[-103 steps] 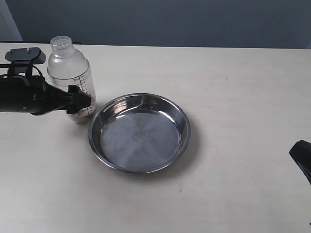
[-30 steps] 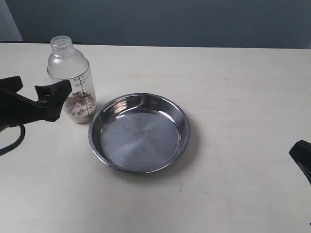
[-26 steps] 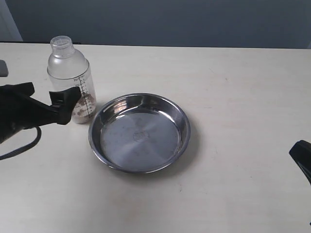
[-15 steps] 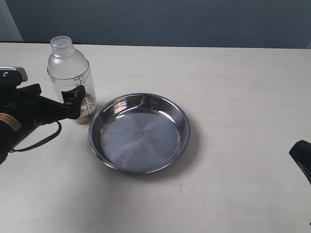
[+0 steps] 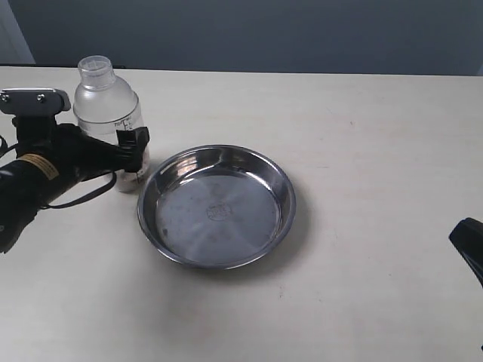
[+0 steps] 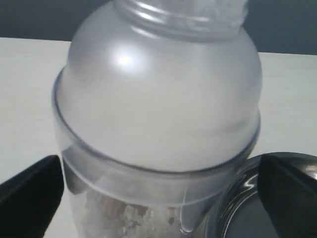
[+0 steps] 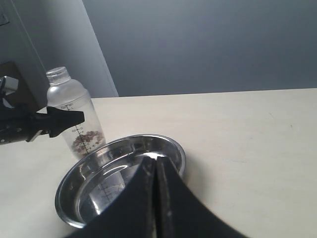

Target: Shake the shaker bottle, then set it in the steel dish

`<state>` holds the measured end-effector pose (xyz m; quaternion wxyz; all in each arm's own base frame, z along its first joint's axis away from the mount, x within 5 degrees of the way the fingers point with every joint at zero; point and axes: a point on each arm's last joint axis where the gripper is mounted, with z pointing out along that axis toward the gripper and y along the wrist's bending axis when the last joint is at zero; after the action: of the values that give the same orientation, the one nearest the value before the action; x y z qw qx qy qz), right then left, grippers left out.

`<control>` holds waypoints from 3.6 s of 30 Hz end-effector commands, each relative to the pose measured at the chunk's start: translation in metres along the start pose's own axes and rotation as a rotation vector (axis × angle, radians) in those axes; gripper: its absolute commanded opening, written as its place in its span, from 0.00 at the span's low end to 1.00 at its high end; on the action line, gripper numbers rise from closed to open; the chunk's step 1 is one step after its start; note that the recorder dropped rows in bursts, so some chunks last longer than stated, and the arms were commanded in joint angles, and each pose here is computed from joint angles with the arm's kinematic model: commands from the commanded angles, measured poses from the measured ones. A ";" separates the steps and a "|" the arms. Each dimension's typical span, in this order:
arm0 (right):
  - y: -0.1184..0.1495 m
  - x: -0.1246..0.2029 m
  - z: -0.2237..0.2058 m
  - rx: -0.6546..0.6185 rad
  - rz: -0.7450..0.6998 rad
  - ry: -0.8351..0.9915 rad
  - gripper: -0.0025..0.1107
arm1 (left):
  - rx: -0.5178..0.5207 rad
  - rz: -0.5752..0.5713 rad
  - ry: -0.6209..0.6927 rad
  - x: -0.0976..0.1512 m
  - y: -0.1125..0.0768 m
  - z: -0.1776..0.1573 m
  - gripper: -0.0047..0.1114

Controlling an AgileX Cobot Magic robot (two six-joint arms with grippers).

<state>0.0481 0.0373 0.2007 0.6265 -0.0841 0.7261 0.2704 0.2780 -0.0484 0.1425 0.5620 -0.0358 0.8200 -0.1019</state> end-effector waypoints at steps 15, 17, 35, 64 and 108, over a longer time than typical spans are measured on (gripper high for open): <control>-0.001 0.000 0.000 0.009 -0.001 -0.011 0.01 | 0.024 0.000 -0.035 -0.003 -0.003 0.001 0.95; -0.001 0.000 0.000 0.009 -0.001 -0.011 0.01 | 0.018 -0.005 -0.036 -0.003 -0.002 0.001 0.95; -0.001 0.000 0.000 0.009 -0.001 -0.011 0.01 | 0.031 0.012 -0.005 0.000 -0.003 0.001 0.95; -0.005 -0.004 0.000 0.051 -0.001 -0.048 0.01 | 0.028 0.008 -0.014 0.028 0.001 0.049 0.57; -0.005 -0.004 0.000 0.051 -0.001 -0.048 0.01 | 0.365 0.164 0.058 -0.027 -0.080 -0.015 0.04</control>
<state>0.0504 0.0333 0.2028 0.6412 -0.0660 0.7200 0.2571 0.2705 -0.1309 0.1859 0.5583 0.1659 0.7833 -0.2173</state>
